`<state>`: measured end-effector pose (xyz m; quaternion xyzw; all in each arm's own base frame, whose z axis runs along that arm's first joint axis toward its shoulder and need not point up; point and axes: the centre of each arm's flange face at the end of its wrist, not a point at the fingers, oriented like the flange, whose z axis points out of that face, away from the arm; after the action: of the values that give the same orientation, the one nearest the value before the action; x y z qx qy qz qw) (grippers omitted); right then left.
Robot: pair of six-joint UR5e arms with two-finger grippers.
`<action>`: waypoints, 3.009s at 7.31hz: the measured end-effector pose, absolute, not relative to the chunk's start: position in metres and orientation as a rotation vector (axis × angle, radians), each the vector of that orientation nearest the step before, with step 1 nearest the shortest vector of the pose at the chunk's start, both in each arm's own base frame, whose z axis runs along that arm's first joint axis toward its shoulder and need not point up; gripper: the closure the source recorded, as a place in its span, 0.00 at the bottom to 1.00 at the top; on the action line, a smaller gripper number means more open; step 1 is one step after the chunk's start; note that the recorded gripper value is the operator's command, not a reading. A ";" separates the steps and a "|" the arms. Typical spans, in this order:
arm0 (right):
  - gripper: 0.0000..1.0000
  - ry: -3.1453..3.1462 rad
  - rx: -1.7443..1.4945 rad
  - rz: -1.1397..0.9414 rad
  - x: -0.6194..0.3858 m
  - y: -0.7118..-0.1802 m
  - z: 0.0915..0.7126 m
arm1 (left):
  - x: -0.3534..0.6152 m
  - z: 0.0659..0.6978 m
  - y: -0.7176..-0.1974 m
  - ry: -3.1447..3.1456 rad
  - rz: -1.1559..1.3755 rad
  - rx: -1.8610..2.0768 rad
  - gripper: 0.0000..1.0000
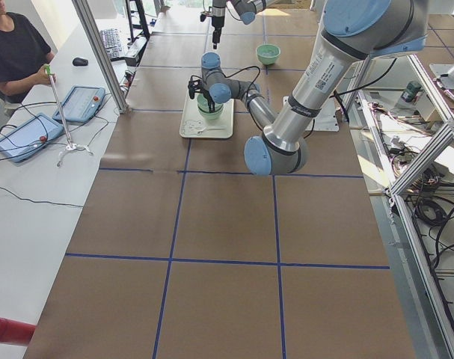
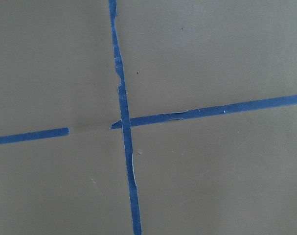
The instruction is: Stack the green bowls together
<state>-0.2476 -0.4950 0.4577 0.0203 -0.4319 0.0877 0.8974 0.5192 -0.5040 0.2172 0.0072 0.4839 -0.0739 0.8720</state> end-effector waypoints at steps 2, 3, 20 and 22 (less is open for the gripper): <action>0.00 -0.895 0.042 0.182 -0.248 -0.495 0.458 | 0.522 0.218 -0.504 1.026 -0.148 0.029 0.00; 0.00 -0.895 0.042 0.182 -0.248 -0.495 0.458 | 0.519 0.216 -0.504 1.036 -0.147 0.038 0.00; 0.00 -0.770 0.070 -0.138 0.038 -0.557 0.602 | -0.046 0.652 -0.513 0.771 0.275 0.177 0.00; 0.00 -0.766 0.068 -0.151 0.032 -0.558 0.602 | -0.041 0.644 -0.517 0.769 0.299 0.209 0.00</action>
<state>0.0317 -0.5585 0.6023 0.0332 -0.3731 -0.0735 0.9243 -0.0411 -0.5166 0.6442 0.1012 0.3730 0.1452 0.9108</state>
